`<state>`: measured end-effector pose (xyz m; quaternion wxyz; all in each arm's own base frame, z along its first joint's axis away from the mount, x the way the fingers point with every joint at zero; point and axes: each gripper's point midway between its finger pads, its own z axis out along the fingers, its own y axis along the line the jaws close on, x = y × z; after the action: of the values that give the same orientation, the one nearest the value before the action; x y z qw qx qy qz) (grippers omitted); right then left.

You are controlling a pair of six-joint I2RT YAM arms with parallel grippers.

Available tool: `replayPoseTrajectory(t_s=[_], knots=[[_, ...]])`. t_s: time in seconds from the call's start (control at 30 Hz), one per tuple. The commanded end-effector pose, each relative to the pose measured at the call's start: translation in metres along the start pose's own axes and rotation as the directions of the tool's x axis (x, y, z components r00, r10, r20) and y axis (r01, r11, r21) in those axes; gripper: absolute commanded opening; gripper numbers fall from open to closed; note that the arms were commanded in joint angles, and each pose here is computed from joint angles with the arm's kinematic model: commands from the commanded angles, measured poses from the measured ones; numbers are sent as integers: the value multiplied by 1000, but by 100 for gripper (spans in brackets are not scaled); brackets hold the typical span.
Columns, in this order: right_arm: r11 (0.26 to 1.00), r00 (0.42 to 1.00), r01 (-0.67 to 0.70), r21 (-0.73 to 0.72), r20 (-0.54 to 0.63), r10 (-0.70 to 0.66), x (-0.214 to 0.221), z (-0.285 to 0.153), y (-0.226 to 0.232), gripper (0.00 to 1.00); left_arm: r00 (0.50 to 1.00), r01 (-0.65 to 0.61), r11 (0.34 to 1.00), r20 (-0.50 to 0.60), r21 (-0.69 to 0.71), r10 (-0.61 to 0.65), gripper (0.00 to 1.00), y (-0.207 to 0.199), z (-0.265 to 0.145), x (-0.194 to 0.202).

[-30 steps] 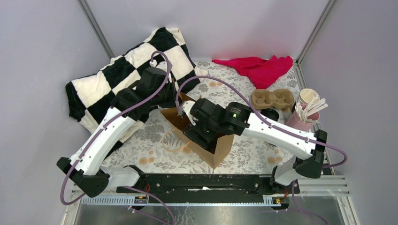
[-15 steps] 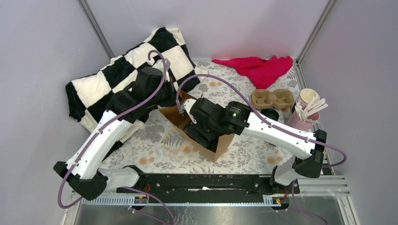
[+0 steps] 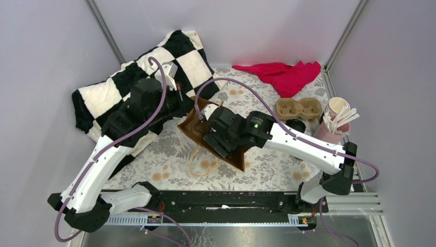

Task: Pack the takeout coffee

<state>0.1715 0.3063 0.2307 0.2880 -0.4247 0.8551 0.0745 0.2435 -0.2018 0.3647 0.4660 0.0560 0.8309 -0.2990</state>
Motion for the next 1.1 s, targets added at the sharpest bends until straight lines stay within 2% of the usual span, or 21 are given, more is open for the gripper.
replayPoseTrajectory(t_s=[0.0, 0.27, 0.53, 0.63, 0.9, 1.07], knots=[[992, 993, -46, 117, 116, 33, -27, -6, -21, 64, 993, -65, 988, 108, 143, 50, 0, -27, -13, -23], [984, 984, -4, 176, 174, -27, -42, 3, -18, 64, 972, -173, 965, 190, 196, 136, 0, -28, -10, -18], [975, 966, 28, 222, 244, -83, -33, 18, -24, 64, 968, -201, 961, 190, 190, 165, 0, -11, -1, 10], [970, 966, 71, 231, 228, -125, -28, 23, -24, 64, 967, -187, 969, 204, 161, 152, 0, -1, -5, 18], [976, 973, 85, 199, 196, -125, -19, 22, -19, 64, 966, -157, 978, 227, 135, 124, 0, 12, -13, 30], [988, 982, 101, 116, 149, -118, -7, 33, 5, 64, 972, -123, 984, 217, 126, 94, 0, 24, -13, 49]])
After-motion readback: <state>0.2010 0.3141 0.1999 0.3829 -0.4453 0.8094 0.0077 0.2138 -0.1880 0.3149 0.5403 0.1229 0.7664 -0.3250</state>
